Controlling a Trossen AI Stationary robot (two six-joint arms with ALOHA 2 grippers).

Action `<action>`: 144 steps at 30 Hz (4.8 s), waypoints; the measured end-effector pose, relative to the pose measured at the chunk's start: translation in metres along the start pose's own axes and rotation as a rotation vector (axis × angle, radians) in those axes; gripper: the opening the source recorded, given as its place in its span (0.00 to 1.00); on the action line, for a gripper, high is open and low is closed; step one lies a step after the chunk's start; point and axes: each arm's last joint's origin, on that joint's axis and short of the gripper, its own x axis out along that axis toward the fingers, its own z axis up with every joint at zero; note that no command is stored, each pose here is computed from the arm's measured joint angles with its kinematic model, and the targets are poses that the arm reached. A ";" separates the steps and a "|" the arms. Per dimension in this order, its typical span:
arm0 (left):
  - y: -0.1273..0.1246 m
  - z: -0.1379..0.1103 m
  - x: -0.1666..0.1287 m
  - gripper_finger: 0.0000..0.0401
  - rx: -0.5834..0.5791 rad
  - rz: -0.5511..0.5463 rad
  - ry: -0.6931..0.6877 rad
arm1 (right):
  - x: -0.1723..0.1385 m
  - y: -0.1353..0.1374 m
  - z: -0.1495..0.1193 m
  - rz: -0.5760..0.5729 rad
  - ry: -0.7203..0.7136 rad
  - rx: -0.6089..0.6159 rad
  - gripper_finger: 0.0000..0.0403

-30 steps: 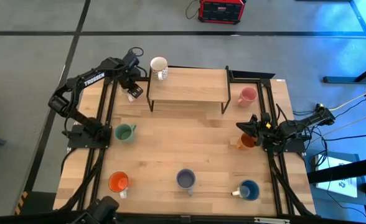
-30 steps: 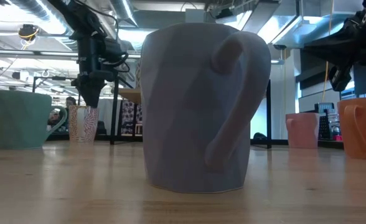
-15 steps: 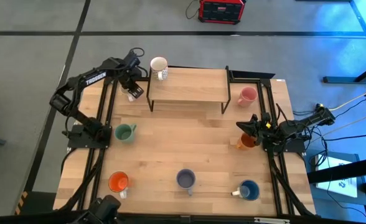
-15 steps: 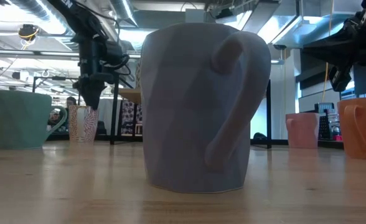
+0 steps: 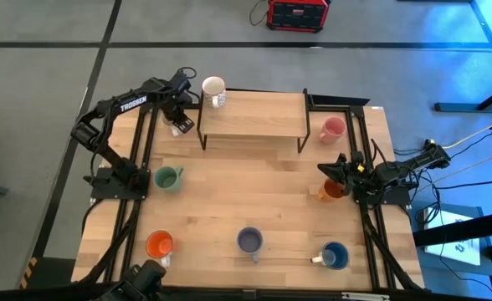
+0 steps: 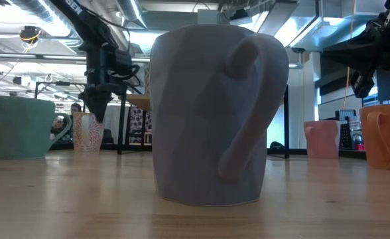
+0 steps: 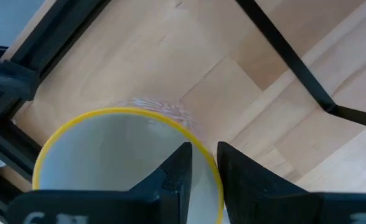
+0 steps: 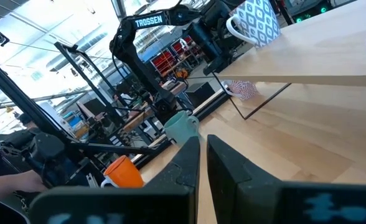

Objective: Place coffee mugs
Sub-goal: Put the red patterned mug on the shelf

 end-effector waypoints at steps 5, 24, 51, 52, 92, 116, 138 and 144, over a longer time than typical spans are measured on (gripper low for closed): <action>0.000 -0.001 0.000 0.05 0.013 0.014 0.006 | 0.000 0.000 0.000 0.000 0.000 0.000 0.05; -0.034 -0.028 -0.138 0.03 0.020 0.087 -0.050 | 0.000 0.000 0.000 -0.009 -0.006 0.000 0.05; -0.196 -0.030 -0.215 0.04 0.405 -0.244 -0.361 | 0.000 -0.001 -0.002 -0.014 0.015 -0.018 0.05; -0.203 -0.025 -0.214 0.04 0.423 -0.243 -0.360 | 0.000 -0.001 -0.002 -0.013 0.016 -0.018 0.05; -0.212 0.117 -0.137 0.05 0.258 -0.006 -0.264 | 0.000 -0.001 -0.003 0.012 0.046 -0.021 0.05; -0.206 0.131 -0.131 0.23 0.170 -0.002 -0.326 | 0.000 -0.001 -0.004 0.016 0.049 -0.016 0.05; -0.202 0.112 -0.184 0.29 0.288 0.006 -0.501 | 0.000 0.003 0.004 0.018 -0.003 -0.032 0.05; -0.211 0.065 -0.237 0.29 0.373 -0.108 -0.610 | 0.007 0.021 0.024 -0.036 -0.007 -0.146 0.01</action>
